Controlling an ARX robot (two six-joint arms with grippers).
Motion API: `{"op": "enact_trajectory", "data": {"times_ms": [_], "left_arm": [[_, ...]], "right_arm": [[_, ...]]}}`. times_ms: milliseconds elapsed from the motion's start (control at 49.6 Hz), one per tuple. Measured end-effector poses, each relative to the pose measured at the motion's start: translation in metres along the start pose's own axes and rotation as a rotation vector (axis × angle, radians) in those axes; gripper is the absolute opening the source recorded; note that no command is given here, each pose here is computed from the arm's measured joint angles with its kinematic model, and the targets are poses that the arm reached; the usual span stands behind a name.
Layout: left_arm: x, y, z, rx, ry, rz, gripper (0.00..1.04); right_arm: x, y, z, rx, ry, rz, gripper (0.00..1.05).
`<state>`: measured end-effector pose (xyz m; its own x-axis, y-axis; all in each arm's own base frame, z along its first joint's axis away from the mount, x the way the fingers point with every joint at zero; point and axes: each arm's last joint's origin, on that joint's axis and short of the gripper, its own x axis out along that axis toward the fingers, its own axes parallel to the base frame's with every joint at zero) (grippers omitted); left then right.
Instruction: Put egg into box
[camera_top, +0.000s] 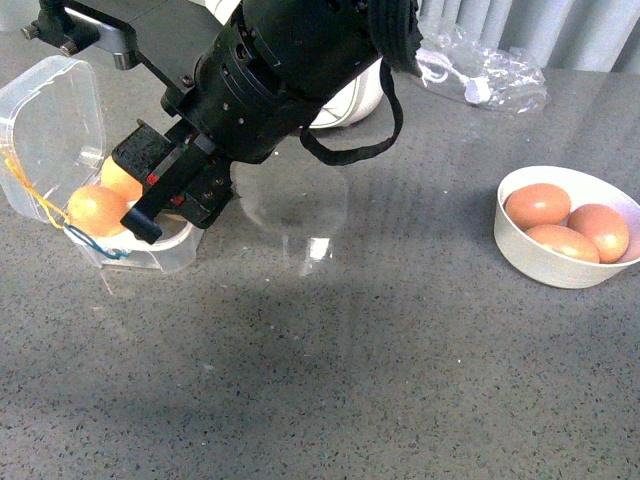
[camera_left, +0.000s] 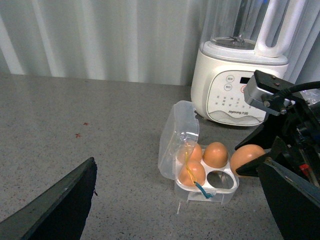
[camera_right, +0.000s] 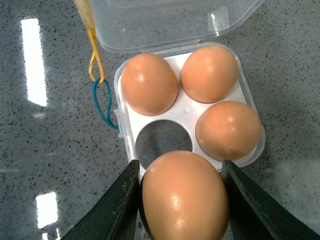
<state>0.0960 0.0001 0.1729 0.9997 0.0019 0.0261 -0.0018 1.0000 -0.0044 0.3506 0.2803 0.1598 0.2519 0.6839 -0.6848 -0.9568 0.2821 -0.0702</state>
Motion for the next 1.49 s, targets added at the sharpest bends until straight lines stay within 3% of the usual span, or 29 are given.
{"op": "enact_trajectory", "data": {"times_ms": [383,685,725,806,947,987,1007,1048,1148,1310,1491], "left_arm": [[0.000,0.000,0.000,0.000,0.000,0.000,0.98],[0.000,0.000,0.000,0.000,0.000,0.000,0.98],[0.000,0.000,0.000,0.000,0.000,0.000,0.98],[0.000,0.000,0.000,0.000,0.000,0.000,0.98],[0.000,0.000,0.000,0.000,0.000,0.000,0.98],[0.000,0.000,0.000,0.000,0.000,0.000,0.98],[0.000,0.000,0.000,0.000,0.000,0.000,0.98],[0.000,0.000,0.000,0.000,0.000,0.000,0.98],[0.000,0.000,0.000,0.000,0.000,0.000,0.98],[0.000,0.000,0.000,0.000,0.000,-0.002,0.98],[0.000,0.000,0.000,0.000,0.000,0.000,0.98]], "right_arm": [[0.021,0.004,0.002,-0.002,0.007,0.019,0.42],[0.011,-0.001,0.007,0.064,-0.073,-0.021,0.92],[0.002,-0.003,0.007,0.094,-0.090,-0.055,0.99],[-0.022,-0.006,0.008,0.160,-0.111,-0.137,0.97],[-0.072,-0.015,-0.007,0.333,-0.101,-0.423,0.97],[-0.086,-0.019,-0.020,0.380,-0.122,-0.559,0.97],[-0.088,-0.020,-0.023,0.389,-0.136,-0.600,0.96],[-0.099,-0.022,-0.037,0.432,-0.228,-0.809,0.89],[-0.130,-0.013,-0.073,0.511,-0.429,-1.126,0.73],[-0.171,0.014,-0.111,0.524,-0.604,-1.202,0.47],[-0.197,0.049,-0.155,0.530,-0.578,-1.176,0.06]]}}
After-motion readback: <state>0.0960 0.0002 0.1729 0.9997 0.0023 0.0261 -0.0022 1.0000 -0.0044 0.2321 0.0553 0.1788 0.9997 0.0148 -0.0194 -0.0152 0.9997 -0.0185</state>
